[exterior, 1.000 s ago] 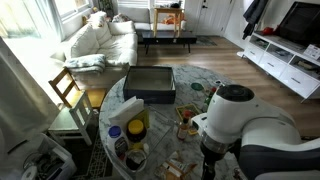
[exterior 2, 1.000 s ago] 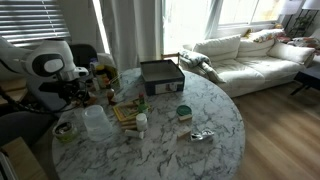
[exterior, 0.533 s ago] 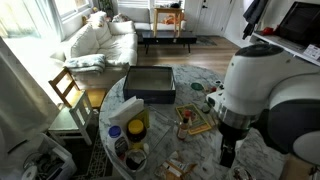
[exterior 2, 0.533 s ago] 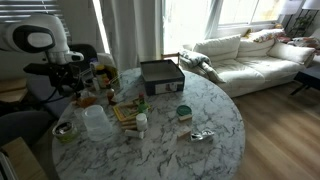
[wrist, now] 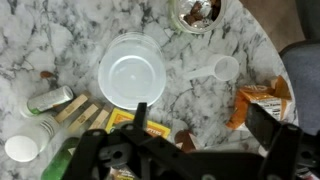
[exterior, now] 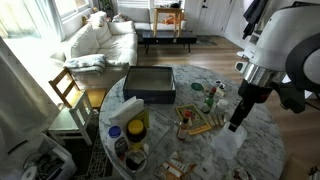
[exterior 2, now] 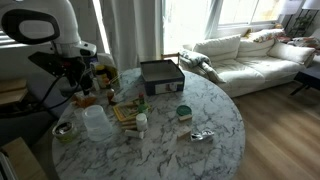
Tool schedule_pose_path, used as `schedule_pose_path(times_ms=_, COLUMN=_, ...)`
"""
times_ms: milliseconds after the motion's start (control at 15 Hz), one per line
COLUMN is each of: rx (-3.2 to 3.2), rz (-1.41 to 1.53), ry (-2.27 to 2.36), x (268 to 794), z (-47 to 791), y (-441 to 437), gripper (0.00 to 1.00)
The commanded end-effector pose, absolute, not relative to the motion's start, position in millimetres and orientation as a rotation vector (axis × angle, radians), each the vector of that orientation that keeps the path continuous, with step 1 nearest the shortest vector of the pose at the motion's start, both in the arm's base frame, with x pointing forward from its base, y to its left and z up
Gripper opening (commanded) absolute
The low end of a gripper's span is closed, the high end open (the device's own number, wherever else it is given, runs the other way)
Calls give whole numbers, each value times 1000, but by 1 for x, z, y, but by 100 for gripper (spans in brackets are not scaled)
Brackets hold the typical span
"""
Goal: Remove some content from the coffee can and put them in the measuring cup, remove the measuring cup from the upside down positioned frost cold cup top, flip the frost cold cup to position it upright on the table
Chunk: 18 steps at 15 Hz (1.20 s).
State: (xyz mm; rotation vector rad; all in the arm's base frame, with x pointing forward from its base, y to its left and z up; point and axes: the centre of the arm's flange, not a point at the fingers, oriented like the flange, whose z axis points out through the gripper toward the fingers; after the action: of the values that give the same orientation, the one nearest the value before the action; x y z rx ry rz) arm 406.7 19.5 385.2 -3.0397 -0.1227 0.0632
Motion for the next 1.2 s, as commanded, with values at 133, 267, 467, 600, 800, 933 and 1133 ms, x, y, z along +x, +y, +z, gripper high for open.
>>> schedule_pose_path(times_ms=133, rx=-3070, rz=196, ry=-59, x=425, z=348, y=12, gripper=100)
schedule_pose_path(times_ms=267, rx=-3097, rz=299, ry=-111, x=434, z=335, y=19, gripper=100)
schedule_pose_path(times_ms=467, rx=-3164, rz=385, ry=-175, x=452, z=326, y=27, gripper=100)
schedule_pose_path(times_ms=600, rx=-3213, rz=425, ry=-222, x=463, z=322, y=32, gripper=100)
schedule_pose_path(times_ms=800, rx=-3263, rz=540, ry=-286, x=476, z=311, y=33, gripper=100)
schedule_pose_path(times_ms=933, rx=-3287, rz=665, ry=-311, x=481, z=305, y=29, gripper=100)
schedule_pose_path(times_ms=1133, rx=-3271, rz=791, ry=-338, x=489, z=296, y=24, gripper=100)
